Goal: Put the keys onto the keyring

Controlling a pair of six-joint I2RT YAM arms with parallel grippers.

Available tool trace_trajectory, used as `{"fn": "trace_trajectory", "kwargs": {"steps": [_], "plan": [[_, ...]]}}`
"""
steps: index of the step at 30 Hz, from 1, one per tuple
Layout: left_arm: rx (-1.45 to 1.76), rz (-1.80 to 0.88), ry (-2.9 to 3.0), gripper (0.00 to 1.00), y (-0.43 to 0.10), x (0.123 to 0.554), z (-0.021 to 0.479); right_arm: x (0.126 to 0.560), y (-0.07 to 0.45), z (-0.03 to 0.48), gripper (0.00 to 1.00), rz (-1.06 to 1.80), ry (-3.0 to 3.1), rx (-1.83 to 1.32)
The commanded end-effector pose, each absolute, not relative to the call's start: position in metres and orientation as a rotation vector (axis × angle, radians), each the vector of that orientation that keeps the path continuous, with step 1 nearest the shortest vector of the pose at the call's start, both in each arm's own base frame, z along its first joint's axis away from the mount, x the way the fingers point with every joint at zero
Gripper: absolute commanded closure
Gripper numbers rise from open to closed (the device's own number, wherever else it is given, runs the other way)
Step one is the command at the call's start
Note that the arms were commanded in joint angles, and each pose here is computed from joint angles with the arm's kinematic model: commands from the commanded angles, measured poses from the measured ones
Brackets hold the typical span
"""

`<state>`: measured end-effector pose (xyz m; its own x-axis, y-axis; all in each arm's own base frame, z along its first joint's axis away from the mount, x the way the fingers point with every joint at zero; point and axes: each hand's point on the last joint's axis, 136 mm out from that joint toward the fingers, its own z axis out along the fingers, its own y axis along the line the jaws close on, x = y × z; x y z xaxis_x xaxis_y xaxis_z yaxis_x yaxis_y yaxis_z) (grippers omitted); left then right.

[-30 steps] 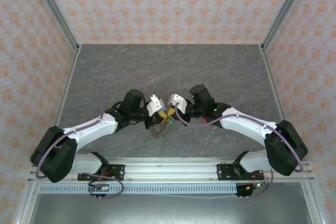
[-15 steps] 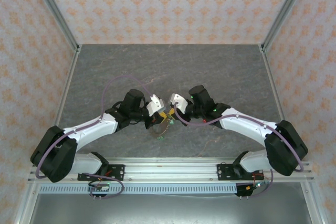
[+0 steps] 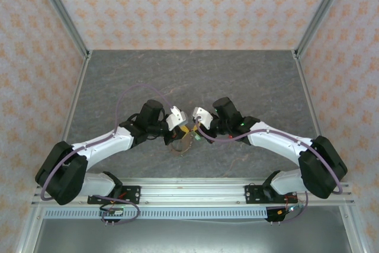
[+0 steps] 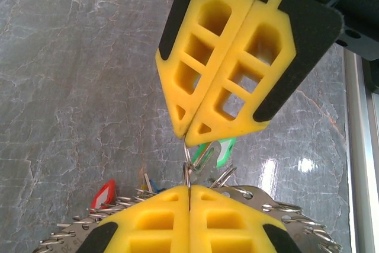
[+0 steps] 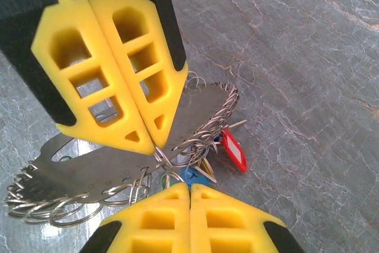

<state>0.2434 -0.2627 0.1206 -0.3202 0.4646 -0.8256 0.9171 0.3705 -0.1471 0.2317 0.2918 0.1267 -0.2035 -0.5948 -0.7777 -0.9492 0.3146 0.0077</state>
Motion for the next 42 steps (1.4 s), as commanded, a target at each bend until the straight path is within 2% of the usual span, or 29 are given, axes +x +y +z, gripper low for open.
{"fn": "trace_trajectory", "kwargs": {"steps": [1, 5, 13, 19, 28, 29, 30, 34, 42], "plan": [[1.22, -0.83, 1.896, 1.0, -0.269, 0.246, 0.123, 0.239, 0.284, 0.126, 1.0, 0.611, 1.932, -1.333], [1.185, -0.823, 1.909, 1.0, -0.268, 0.249, 0.113, 0.238, 0.286, 0.126, 1.0, 0.631, 1.931, -1.327], [1.139, -0.825, 1.927, 1.0, -0.272, 0.254, 0.094, 0.234, 0.285, 0.091, 1.0, 0.657, 2.009, -1.342], [1.142, -0.83, 1.944, 1.0, -0.272, 0.253, 0.085, 0.239, 0.275, 0.077, 1.0, 0.585, 2.064, -1.296], [1.14, -0.827, 1.928, 1.0, -0.27, 0.249, 0.092, 0.276, 0.249, 0.057, 1.0, 0.498, 2.305, -0.936], [1.141, -0.829, 1.924, 1.0, -0.27, 0.249, 0.094, 0.277, 0.249, 0.057, 0.99, 0.521, 2.303, -0.921], [1.142, -0.826, 1.92, 1.0, -0.27, 0.248, 0.096, 0.278, 0.249, 0.058, 0.94, 0.542, 2.289, -0.892], [1.144, -0.822, 1.91, 1.0, -0.268, 0.246, 0.101, 0.28, 0.248, 0.068, 0.83, 0.621, 2.242, -0.832], [1.142, -0.818, 1.89, 1.0, -0.265, 0.241, 0.109, 0.273, 0.254, 0.101, 0.78, 0.707, 2.165, -0.936]]}}
